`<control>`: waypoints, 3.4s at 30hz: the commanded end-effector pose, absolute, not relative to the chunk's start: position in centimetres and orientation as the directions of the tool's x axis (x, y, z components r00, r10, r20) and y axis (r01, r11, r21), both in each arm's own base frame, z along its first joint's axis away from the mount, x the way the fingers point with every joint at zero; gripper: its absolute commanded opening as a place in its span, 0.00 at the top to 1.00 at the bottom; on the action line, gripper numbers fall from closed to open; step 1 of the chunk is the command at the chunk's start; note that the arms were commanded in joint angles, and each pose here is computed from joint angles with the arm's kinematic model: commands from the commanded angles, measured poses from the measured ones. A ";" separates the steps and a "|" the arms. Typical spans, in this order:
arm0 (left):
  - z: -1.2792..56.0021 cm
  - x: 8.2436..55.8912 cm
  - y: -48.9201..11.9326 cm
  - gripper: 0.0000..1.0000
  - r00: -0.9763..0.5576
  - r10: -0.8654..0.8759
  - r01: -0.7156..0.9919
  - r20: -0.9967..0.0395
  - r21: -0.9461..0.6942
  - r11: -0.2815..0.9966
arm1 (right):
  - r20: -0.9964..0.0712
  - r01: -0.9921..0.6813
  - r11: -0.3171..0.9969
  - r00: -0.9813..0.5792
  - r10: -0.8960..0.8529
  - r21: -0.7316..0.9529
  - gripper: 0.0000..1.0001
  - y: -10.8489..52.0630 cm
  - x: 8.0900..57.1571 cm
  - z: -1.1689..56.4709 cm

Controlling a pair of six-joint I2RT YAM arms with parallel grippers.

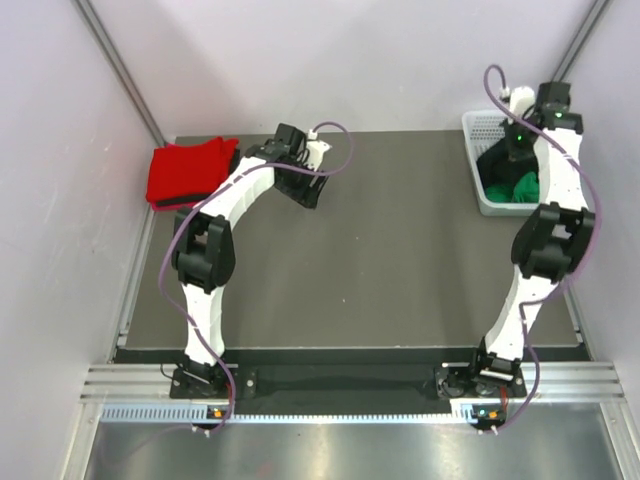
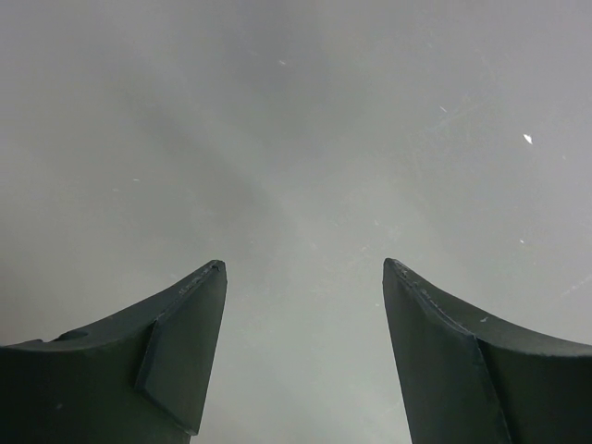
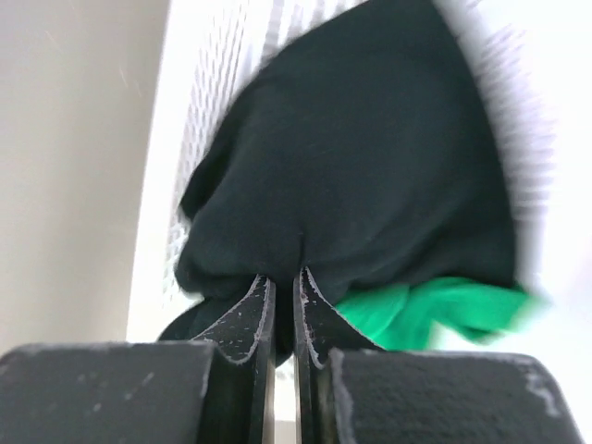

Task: Fold and stack the t-shirts
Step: Grab the tshirt from the pile, then move the tshirt to the center of the board, then flatten the tshirt out

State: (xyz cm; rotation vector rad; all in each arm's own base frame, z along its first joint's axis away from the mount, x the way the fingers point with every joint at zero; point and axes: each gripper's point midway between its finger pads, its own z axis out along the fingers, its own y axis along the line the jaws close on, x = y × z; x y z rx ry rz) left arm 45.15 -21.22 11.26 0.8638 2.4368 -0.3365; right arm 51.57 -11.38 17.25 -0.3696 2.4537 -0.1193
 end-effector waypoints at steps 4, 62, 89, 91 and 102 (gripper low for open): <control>15.4 48.2 -20.3 0.24 -0.596 0.490 0.585 -0.636 0.074 0.808 | -0.856 -0.207 0.885 -0.237 -0.460 -0.418 1.00 -5.5 47.8 42.8; 6.0 35.8 -34.6 0.32 -0.584 0.651 0.812 -0.485 -0.354 0.465 | -0.601 -0.841 0.538 -0.459 -0.654 0.057 0.49 12.9 22.3 11.7; 19.5 49.8 -23.1 1.00 -0.485 0.512 0.657 -0.709 0.092 0.749 | -0.640 -0.820 0.538 -0.522 -0.564 0.195 0.43 20.7 32.4 8.2; 19.4 50.1 -22.8 1.00 -0.486 0.513 0.649 -0.708 0.101 0.754 | -0.633 -0.841 0.497 -0.507 -0.585 0.214 0.43 21.6 32.3 8.2; 19.7 51.7 -21.3 1.00 -0.485 0.508 0.613 -0.712 0.138 0.778 | -0.497 -0.892 0.368 -0.452 -0.741 0.263 0.44 24.2 27.1 4.5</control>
